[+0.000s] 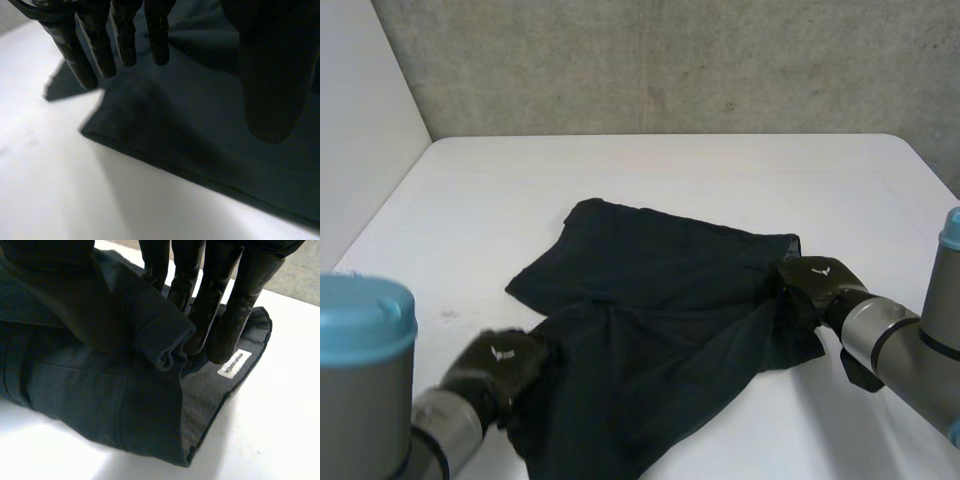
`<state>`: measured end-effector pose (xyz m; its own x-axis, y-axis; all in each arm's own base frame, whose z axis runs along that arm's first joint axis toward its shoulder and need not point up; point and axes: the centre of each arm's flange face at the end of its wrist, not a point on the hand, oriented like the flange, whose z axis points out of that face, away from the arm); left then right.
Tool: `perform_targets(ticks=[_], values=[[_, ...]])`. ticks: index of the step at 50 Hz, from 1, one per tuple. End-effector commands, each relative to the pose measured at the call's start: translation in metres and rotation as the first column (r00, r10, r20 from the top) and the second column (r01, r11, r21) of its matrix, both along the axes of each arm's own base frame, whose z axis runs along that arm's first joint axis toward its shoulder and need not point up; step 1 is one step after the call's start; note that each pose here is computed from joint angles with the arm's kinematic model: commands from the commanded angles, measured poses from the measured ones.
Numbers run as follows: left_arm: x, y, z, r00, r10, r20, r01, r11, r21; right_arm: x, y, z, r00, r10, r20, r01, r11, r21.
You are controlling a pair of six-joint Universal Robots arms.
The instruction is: Fold the shorts.
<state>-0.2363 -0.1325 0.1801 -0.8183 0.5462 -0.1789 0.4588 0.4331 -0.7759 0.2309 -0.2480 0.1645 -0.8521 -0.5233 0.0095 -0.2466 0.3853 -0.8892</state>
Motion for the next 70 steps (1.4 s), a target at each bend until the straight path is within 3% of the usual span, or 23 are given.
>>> perform_targets(ticks=[1,10,16,45,55,60,63,66,70], values=[[-0.003,0.025,-0.007,0.999,0.011,-0.048,-0.007,0.996,0.092,0.012,-0.003,0.0,1.0,0.009,0.03,-0.009,1.0,0.008],[-0.013,0.04,-0.009,0.994,0.018,-0.112,-0.002,0.99,0.144,0.019,0.005,-0.002,0.999,0.04,0.028,-0.041,0.999,0.011],[-0.024,0.053,-0.016,0.994,-0.022,-0.103,0.039,0.985,0.166,0.019,0.006,0.0,0.999,0.04,0.031,-0.04,0.999,0.006],[-0.042,0.072,-0.033,0.996,-0.037,-0.08,0.043,0.996,0.083,0.01,-0.004,-0.004,0.998,-0.047,0.036,0.047,0.999,-0.001],[-0.039,0.058,-0.034,0.997,0.075,-0.023,-0.076,0.996,-0.038,0.01,-0.004,-0.004,0.998,-0.054,0.036,0.054,0.999,-0.006],[-0.037,0.052,-0.02,0.998,0.057,0.006,-0.056,0.994,-0.099,0.012,0.0,-0.003,0.999,-0.031,0.018,0.031,0.999,-0.012],[-0.029,0.037,0.006,0.998,0.064,0.004,-0.062,0.981,-0.184,0.014,0.005,-0.001,1.0,0.006,-0.013,-0.006,1.0,-0.025],[-0.021,0.018,0.023,0.996,0.07,0.047,-0.056,0.968,-0.246,0.013,0.021,0.005,0.984,0.1,-0.15,-0.108,0.993,-0.044],[-0.016,0.003,0.034,0.995,0.023,0.094,0.004,0.961,-0.277,0.002,0.043,0.009,0.907,0.215,-0.363,-0.239,0.971,-0.024]])
